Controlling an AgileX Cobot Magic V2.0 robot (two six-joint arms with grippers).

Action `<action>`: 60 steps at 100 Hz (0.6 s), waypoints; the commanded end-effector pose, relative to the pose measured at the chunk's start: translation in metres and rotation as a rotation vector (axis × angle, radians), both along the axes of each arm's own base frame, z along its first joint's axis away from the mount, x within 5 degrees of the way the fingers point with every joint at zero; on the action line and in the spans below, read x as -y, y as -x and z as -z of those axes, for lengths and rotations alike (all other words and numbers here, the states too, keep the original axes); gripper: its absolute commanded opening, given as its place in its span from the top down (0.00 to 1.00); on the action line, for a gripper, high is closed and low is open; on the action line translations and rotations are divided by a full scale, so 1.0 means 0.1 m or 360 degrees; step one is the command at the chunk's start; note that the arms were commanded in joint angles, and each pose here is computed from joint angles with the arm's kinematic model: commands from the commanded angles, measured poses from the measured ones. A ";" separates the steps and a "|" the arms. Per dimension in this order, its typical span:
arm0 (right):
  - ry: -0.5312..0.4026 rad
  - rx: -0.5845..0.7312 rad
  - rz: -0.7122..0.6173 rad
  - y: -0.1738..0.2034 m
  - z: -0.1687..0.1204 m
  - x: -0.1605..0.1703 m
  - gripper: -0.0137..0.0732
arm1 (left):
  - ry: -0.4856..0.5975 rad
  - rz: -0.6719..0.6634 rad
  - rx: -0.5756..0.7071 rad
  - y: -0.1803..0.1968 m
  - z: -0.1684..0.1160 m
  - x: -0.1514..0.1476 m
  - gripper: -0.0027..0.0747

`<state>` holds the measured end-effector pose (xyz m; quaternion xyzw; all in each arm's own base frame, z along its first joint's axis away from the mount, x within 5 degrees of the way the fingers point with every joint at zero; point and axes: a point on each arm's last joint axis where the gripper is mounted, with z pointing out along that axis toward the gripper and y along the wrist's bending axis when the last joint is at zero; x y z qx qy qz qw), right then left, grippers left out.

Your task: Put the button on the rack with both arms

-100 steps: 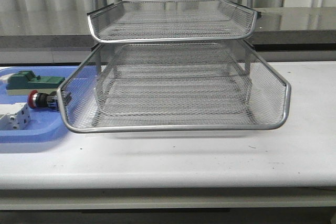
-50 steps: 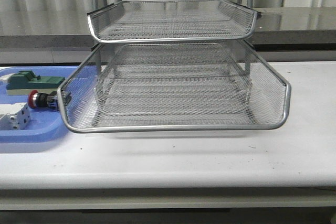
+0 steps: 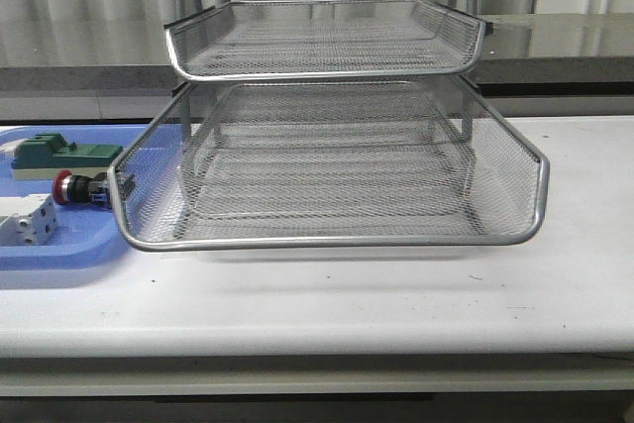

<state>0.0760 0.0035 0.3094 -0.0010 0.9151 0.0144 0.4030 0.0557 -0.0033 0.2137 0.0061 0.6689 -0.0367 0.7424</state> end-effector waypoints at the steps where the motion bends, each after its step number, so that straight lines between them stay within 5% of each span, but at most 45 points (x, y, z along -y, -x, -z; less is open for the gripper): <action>1: 0.0006 0.0156 0.0002 -0.03 -0.15 0.01 0.92 | 0.0023 0.0008 0.0127 0.02 0.02 0.00 0.99; 29: 0.0006 0.0156 0.0002 -0.03 -0.15 0.01 0.92 | 0.0071 0.0011 0.0172 0.04 -0.08 0.00 0.99; 60: 0.0007 0.0153 0.0002 -0.03 -0.15 0.01 0.92 | 0.0168 0.0047 0.0026 0.03 -0.64 0.01 0.99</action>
